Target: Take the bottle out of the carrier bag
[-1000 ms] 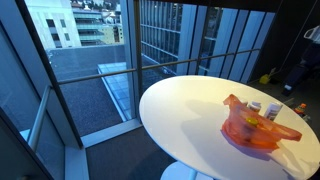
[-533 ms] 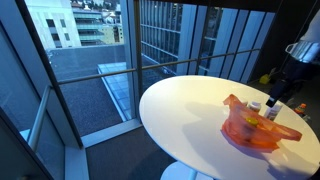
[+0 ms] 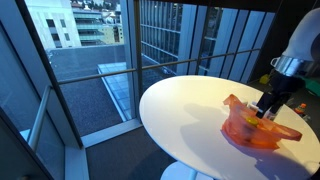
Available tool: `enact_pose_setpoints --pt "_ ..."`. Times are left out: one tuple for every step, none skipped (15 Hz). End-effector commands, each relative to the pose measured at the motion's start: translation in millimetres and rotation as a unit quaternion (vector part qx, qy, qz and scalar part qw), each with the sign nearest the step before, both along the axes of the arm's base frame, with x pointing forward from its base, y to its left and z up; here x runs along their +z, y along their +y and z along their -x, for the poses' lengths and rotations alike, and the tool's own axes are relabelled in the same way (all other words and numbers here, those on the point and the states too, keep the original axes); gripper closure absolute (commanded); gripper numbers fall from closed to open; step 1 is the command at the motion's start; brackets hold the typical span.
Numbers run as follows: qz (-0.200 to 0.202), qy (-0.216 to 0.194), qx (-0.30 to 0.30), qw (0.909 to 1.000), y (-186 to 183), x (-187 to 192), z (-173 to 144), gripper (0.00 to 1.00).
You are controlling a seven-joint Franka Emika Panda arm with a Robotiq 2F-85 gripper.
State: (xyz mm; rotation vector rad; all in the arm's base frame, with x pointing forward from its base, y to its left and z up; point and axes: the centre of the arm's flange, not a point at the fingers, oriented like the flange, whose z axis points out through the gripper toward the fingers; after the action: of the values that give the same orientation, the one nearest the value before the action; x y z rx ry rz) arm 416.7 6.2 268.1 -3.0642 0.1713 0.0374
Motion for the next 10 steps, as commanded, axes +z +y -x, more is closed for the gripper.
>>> enact_pose_setpoints --pt "-0.003 0.004 0.013 0.9999 3.9 -11.1 -18.0 0.00" --pt "-0.002 0.006 0.013 0.9999 4.6 -13.3 -19.9 0.00" --pt "-0.001 0.009 0.014 0.9999 5.3 -15.5 -21.6 0.00" --pt "-0.001 0.010 0.015 0.9998 6.0 -17.2 -23.4 0.00" --pt "0.000 0.012 0.015 0.9998 6.6 -19.0 -25.1 0.00" --pt "0.000 0.013 0.015 0.9998 7.1 -20.5 -26.2 0.00" --pt "0.001 0.014 0.016 0.9998 7.3 -22.0 -27.3 0.00" --pt "0.001 0.015 0.016 0.9998 7.5 -22.9 -28.2 0.00" --pt "0.000 0.016 0.016 0.9997 7.6 -23.9 -29.1 0.00" --pt "0.000 0.017 0.016 0.9997 7.7 -24.8 -29.7 0.00"
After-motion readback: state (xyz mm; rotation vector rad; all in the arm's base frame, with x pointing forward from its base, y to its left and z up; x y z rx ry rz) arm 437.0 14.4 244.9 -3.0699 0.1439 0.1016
